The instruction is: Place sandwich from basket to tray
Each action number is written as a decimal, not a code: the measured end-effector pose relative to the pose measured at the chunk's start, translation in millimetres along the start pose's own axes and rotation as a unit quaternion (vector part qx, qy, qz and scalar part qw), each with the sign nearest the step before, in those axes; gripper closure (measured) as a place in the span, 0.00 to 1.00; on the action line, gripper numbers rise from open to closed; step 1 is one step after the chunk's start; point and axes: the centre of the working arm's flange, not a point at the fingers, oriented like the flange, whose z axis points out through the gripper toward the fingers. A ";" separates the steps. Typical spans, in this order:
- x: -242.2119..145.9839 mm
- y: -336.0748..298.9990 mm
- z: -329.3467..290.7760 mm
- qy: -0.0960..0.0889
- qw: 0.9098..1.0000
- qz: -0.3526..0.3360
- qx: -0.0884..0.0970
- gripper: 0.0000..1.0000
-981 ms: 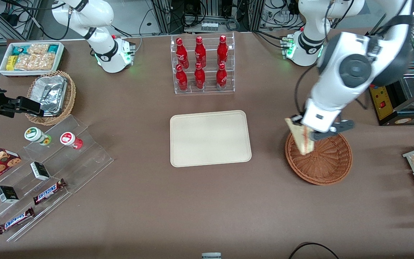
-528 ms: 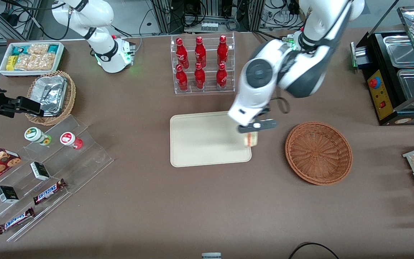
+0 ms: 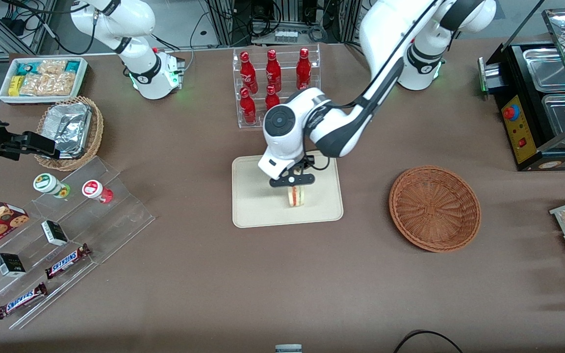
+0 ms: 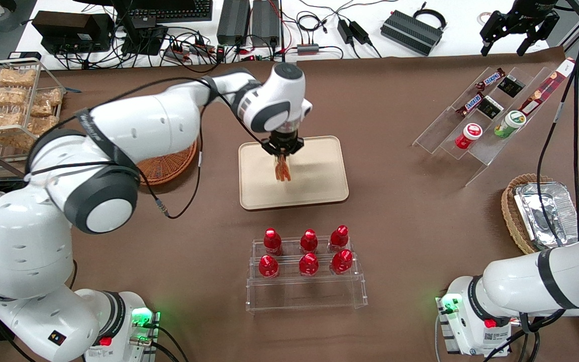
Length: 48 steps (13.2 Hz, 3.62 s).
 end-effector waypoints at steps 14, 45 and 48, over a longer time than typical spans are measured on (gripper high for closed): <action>-12.2 16.3 40.4 -0.008 1.000 0.001 0.003 0.39; 85.2 -492.1 -290.8 -0.006 0.999 0.014 -0.035 0.00; 88.8 -503.6 -290.7 -0.001 0.999 0.025 -0.038 0.00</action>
